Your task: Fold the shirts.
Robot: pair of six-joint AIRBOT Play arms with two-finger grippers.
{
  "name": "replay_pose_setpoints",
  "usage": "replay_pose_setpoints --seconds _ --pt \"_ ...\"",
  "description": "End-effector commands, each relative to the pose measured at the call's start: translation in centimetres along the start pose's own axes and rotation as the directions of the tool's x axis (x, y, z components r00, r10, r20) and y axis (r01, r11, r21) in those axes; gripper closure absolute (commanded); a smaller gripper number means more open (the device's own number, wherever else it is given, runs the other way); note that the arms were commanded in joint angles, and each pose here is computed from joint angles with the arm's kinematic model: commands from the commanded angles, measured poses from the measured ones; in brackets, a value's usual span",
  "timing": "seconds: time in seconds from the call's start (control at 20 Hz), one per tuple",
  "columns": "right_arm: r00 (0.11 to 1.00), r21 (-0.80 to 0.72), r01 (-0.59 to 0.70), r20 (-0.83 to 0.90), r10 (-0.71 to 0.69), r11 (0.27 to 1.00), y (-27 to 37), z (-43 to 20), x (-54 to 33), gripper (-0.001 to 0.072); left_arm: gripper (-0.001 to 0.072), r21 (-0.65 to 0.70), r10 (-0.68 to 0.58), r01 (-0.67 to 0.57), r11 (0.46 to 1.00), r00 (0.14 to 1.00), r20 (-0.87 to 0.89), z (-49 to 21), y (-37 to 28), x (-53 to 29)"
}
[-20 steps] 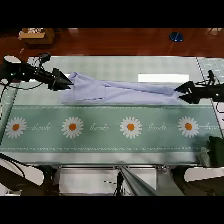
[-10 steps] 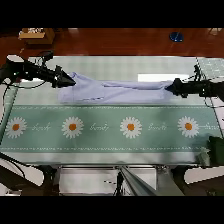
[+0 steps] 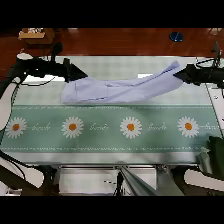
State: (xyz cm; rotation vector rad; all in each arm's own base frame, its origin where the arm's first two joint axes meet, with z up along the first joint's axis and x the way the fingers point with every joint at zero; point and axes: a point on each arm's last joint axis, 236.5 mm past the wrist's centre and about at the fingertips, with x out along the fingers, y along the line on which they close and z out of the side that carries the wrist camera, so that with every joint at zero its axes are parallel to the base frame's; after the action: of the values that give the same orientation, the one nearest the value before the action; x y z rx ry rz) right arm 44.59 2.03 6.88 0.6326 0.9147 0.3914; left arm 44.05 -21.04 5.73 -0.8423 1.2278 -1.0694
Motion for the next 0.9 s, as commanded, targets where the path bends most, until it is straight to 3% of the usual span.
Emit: replay_pose_setpoints --seconds 0.0,0.85 --pt "0.999 -0.058 -0.036 0.011 0.037 0.998 4.1 -0.4 -3.1 0.0686 0.0679 0.039 -0.021 0.022 0.999 0.999 -0.027 -0.5 -1.9 5.1" --pt "0.996 -0.172 0.051 0.087 -0.037 0.984 13.8 -6.2 -14.6 0.0686 0.0680 0.085 0.047 -0.021 0.996 0.947 -0.316 -14.6 -3.0 27.7"
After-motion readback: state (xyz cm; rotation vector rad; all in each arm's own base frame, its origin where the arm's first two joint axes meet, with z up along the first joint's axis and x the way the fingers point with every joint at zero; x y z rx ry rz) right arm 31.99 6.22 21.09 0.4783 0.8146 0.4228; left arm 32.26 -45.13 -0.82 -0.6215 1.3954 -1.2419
